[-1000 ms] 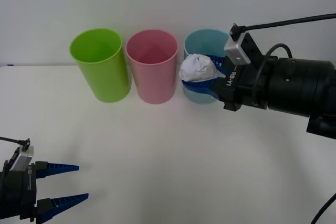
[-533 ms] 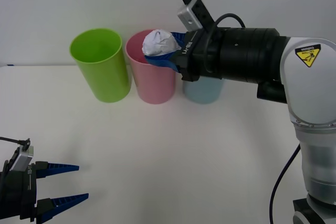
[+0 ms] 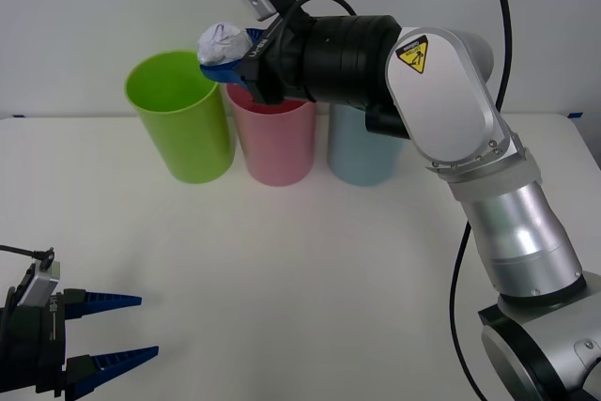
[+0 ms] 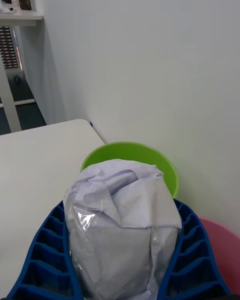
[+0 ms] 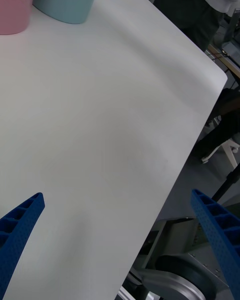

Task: Put cans in the blue bin and PET bottles in the pink bin and trash in the green bin.

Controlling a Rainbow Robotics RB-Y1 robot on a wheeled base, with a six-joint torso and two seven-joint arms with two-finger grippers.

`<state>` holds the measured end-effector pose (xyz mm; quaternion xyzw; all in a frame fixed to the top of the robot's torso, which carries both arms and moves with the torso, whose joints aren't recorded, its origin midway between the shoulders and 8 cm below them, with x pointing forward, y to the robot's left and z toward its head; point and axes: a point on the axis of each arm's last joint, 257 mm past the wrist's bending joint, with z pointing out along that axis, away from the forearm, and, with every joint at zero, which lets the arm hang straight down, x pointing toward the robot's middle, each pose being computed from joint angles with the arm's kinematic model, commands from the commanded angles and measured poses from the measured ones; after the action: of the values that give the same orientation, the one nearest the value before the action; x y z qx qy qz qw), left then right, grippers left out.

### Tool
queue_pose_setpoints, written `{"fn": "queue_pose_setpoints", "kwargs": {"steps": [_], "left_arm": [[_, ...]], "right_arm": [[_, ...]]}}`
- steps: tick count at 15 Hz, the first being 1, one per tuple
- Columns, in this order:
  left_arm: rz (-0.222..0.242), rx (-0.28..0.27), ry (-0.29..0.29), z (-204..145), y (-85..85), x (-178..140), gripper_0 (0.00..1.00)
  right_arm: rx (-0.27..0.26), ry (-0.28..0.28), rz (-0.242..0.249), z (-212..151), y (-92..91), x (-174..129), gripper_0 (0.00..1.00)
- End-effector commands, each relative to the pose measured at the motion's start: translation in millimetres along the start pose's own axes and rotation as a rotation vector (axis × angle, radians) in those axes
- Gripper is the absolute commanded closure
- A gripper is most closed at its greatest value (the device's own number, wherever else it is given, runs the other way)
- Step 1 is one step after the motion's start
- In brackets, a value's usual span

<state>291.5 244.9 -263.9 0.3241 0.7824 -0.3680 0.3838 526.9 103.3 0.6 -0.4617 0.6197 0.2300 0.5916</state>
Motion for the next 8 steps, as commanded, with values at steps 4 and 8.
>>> {"fn": "queue_pose_setpoints", "kwargs": {"steps": [4, 8], "left_arm": [[0.0, 0.0, 0.0, 0.0, 0.0, 0.0, 0.0], [0.0, 0.0, 0.0, 0.0, 0.0, 0.0, 0.0]], "right_arm": [[0.011, 0.029, 0.02, 53.6, -5.3, -2.9, 1.0], [0.029, 0.049, 0.041, 90.8, -8.2, -3.2, 1.0]]}}
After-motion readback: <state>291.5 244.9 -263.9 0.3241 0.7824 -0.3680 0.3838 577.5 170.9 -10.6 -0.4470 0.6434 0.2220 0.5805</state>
